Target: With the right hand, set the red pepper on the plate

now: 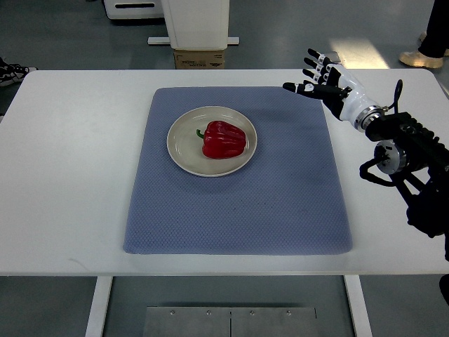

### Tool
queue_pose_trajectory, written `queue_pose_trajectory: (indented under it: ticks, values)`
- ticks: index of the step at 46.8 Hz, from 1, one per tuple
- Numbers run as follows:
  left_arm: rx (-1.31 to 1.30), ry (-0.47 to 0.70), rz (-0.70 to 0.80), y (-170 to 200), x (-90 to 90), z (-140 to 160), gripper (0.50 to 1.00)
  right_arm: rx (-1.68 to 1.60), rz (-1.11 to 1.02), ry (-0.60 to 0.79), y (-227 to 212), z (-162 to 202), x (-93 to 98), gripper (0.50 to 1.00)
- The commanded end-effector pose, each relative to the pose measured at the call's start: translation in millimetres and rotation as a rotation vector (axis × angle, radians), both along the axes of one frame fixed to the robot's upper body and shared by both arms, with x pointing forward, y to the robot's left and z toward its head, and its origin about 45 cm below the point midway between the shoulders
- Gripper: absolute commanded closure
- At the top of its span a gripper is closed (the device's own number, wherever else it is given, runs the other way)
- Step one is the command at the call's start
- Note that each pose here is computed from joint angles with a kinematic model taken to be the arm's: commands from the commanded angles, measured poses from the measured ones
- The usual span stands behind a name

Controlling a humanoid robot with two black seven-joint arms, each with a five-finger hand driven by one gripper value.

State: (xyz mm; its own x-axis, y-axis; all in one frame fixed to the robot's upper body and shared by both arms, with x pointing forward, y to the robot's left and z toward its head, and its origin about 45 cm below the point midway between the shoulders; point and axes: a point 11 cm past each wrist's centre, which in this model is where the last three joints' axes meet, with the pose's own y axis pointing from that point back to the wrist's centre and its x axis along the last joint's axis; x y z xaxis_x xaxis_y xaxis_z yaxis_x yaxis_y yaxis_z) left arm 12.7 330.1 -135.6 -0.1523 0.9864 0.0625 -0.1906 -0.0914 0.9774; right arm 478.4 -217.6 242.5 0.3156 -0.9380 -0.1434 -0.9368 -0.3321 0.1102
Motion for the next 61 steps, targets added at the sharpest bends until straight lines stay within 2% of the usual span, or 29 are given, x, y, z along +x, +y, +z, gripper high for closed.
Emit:
queue_pose_trajectory:
  ticks: [1,9,27,38,51,61]
  values:
    - [0.000,0.000,0.000,0.0,0.0,0.0,0.500,0.042,-0.041,0.010,-12.0,-1.0,0.0,0.502]
    - [0.000,0.000,0.000,0.0,0.0,0.0,0.500,0.170,-0.122,0.028,-26.1,-6.3,-2.1,0.500]
    - [0.000,0.000,0.000,0.0,0.0,0.0,0.500,0.357,-0.240,0.097,-38.1,-44.6,-21.3,0.500]
    - [0.000,0.000,0.000,0.0,0.0,0.0,0.500,0.381,-0.275,0.068,-41.4,-45.0,-22.7,0.500]
    - [0.000,0.000,0.000,0.0,0.0,0.0,0.500,0.412,-0.334,-0.030,-47.0,-48.5,-30.1,0.500]
    - [0.000,0.000,0.000,0.0,0.0,0.0,0.500,0.409,-0.336,-0.025,-47.2,-52.4,-32.3,0.500]
